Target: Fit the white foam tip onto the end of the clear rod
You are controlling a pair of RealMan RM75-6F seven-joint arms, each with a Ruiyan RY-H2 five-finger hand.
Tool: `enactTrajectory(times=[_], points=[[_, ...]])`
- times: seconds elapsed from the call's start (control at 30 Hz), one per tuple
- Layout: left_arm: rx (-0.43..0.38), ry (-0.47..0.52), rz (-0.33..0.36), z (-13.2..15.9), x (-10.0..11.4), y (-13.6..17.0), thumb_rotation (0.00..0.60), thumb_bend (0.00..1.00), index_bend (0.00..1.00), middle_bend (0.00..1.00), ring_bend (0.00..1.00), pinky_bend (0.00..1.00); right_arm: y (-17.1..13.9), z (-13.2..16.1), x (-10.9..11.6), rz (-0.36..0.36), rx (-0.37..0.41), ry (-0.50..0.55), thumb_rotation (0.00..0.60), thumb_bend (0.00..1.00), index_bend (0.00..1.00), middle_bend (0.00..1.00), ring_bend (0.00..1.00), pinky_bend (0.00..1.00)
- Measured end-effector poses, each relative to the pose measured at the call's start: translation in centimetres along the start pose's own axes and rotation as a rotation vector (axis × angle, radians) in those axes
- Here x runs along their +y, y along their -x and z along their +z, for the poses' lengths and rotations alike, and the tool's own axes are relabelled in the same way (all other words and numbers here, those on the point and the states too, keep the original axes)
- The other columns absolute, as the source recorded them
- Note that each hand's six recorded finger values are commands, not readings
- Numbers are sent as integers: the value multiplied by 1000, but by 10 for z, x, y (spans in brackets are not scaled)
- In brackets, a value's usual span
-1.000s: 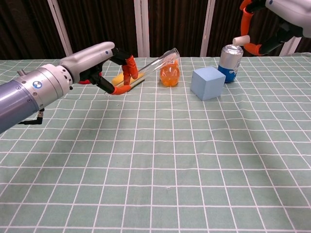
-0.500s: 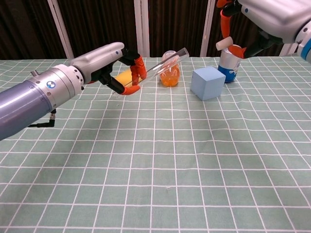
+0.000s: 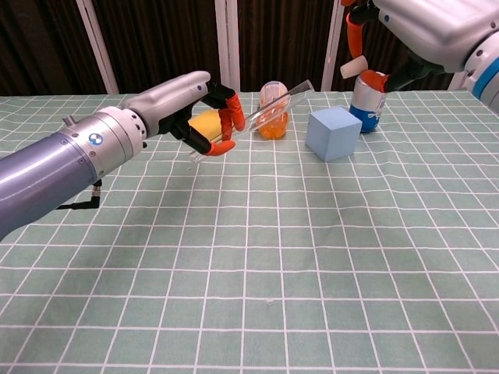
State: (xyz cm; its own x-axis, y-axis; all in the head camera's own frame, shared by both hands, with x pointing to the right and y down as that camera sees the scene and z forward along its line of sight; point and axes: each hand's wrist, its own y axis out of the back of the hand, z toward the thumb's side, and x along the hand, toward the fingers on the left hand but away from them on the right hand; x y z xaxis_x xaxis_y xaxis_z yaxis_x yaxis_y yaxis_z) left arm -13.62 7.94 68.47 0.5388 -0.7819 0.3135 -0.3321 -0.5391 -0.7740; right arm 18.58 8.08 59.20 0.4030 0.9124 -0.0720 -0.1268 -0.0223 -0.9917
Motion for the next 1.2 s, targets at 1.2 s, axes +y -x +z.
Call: enactTrajectory(times=[1.2], points=[[25,26,14,24,-14,-10,600,819,484,533,125,4,-7,9,-8,9,-8,25,600,425,589,188,0,0]])
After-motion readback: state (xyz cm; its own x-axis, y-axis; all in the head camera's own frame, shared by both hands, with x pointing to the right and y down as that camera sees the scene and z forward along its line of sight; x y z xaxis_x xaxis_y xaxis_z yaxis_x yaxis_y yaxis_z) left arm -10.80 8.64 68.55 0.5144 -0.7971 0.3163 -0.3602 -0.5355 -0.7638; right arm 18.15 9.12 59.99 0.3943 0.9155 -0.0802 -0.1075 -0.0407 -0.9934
